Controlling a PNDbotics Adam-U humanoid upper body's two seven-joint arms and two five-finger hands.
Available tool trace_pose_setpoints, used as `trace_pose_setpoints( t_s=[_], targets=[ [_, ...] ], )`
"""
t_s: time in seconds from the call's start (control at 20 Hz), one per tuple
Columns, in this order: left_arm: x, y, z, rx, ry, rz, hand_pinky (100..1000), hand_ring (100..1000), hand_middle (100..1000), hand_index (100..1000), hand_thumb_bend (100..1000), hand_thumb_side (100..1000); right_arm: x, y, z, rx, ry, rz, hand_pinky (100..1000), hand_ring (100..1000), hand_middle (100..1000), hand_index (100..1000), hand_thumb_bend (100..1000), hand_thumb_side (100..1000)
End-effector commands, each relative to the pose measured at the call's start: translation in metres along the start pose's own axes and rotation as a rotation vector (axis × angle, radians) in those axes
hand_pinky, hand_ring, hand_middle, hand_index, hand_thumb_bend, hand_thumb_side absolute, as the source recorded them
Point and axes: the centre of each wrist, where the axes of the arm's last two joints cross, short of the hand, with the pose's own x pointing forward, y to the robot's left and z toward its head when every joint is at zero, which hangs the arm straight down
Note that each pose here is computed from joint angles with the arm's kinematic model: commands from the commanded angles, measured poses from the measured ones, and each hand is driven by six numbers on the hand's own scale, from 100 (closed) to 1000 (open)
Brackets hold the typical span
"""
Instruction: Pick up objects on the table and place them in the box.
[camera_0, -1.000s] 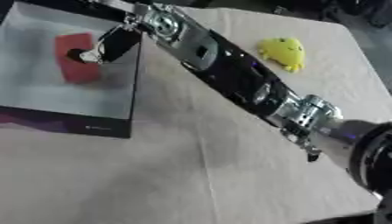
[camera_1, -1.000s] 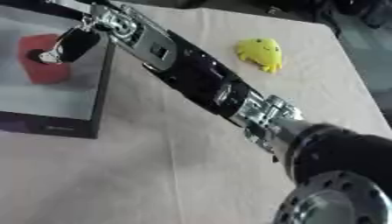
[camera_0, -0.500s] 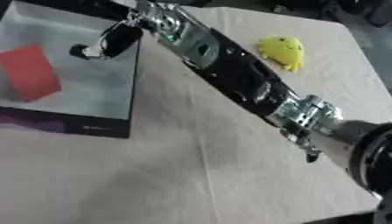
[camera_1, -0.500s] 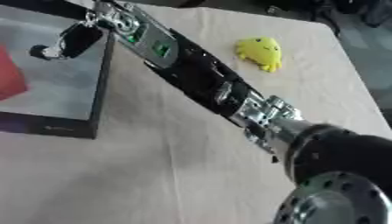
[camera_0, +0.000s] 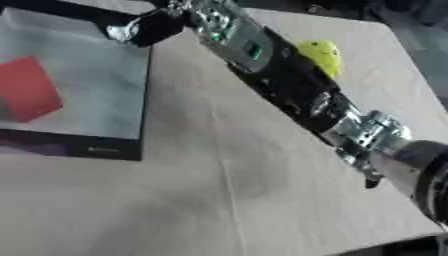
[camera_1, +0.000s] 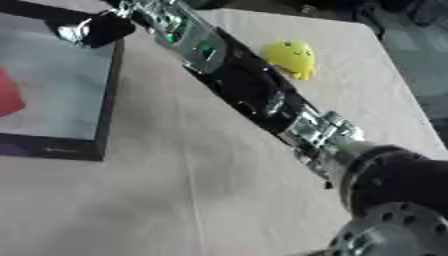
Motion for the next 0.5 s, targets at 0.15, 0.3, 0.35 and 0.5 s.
trace_pose_setpoints(
  t_s=[0.15, 0.3, 0.35, 0.5],
  targets=[
    [0.003, 0.008, -0.004, -0.008, -0.008, -0.04, 787, 564, 789, 777, 208, 451, 0.025, -0.019, 0.021, -0.025, -0.051, -0.011, 1000, 998, 1000, 926, 100, 158],
    [0.002, 0.008, 0.0, -0.015, -0.002, -0.041, 787, 565, 791, 778, 210, 446, 0.025, -0.022, 0.034, -0.021, -0.048, -0.031, 1000, 1000, 1000, 930, 100, 164],
    [0.001, 0.01, 0.002, -0.015, 0.002, -0.046, 787, 564, 791, 778, 210, 446, 0.024, -0.024, 0.039, -0.019, -0.047, -0.038, 1000, 1000, 1000, 931, 100, 171],
    [-0.002, 0.012, 0.006, -0.015, 0.013, -0.056, 787, 561, 792, 777, 206, 451, 0.02, -0.028, 0.051, -0.015, -0.042, -0.045, 1000, 1000, 1000, 934, 100, 189]
  ],
)
